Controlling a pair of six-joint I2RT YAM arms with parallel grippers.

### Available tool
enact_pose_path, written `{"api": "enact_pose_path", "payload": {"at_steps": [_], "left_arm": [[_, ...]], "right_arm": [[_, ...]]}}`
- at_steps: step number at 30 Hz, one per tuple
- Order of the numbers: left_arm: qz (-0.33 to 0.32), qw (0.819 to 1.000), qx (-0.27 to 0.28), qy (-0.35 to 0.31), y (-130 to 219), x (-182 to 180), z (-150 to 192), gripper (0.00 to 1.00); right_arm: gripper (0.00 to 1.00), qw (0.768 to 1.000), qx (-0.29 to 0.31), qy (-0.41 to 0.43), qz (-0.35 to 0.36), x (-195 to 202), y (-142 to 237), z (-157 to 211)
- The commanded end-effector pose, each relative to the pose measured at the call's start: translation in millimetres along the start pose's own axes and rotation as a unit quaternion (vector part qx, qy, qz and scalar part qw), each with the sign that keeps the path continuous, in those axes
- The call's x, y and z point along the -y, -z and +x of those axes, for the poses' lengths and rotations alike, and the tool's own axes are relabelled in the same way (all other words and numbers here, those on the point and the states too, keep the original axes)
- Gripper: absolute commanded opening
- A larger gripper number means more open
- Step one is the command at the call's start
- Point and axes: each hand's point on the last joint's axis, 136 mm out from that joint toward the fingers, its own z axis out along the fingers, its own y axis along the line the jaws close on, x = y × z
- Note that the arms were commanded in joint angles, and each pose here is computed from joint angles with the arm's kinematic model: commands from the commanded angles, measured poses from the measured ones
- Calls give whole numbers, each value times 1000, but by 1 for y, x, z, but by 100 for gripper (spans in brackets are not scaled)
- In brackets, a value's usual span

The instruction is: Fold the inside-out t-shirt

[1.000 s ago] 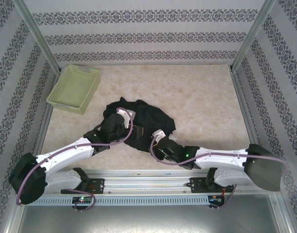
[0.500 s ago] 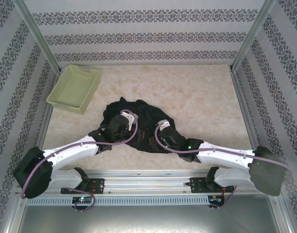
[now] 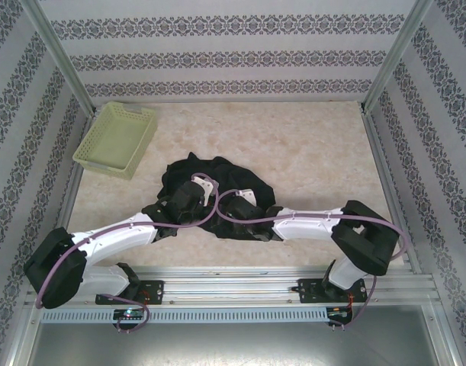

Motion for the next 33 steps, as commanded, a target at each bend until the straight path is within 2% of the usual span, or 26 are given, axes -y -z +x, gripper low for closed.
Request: {"api": "enact_pose_path", "payload": {"at_steps": [1, 4, 6, 8, 10, 11, 18, 23, 27, 33], "left_arm": [[-19, 1000, 10, 0, -3, -4, -1, 48], [-45, 999, 7, 1, -4, -12, -2, 48], [-69, 998, 5, 2, -8, -21, -2, 49], [-120, 993, -5, 2, -14, -39, -1, 50], [-193, 981, -31, 13, -19, -68, 1, 48], [-204, 978, -39, 22, -21, -76, 2, 47], [-165, 983, -45, 65, -43, -80, 4, 48], [-153, 985, -45, 67, -43, -76, 5, 49], [-142, 988, -32, 44, -33, -64, 0, 51], [-94, 995, 12, -36, -3, -9, -16, 55]], "right_arm": [[28, 999, 5, -5, 45, 18, -2, -3], [8, 1000, 17, -2, 21, 12, 7, -8], [1, 999, 30, 5, -12, 3, 18, -12], [0, 998, 42, 18, -38, -3, 29, -11], [0, 997, 50, 24, -60, -5, 42, -8], [0, 996, 53, 23, -71, -5, 48, -7], [0, 989, 94, -4, -117, 19, 79, 9], [0, 986, 103, -50, -121, 47, 78, 28], [0, 983, 111, -58, -131, 49, 81, 27], [0, 982, 103, -37, -154, 30, 82, 19]]}}
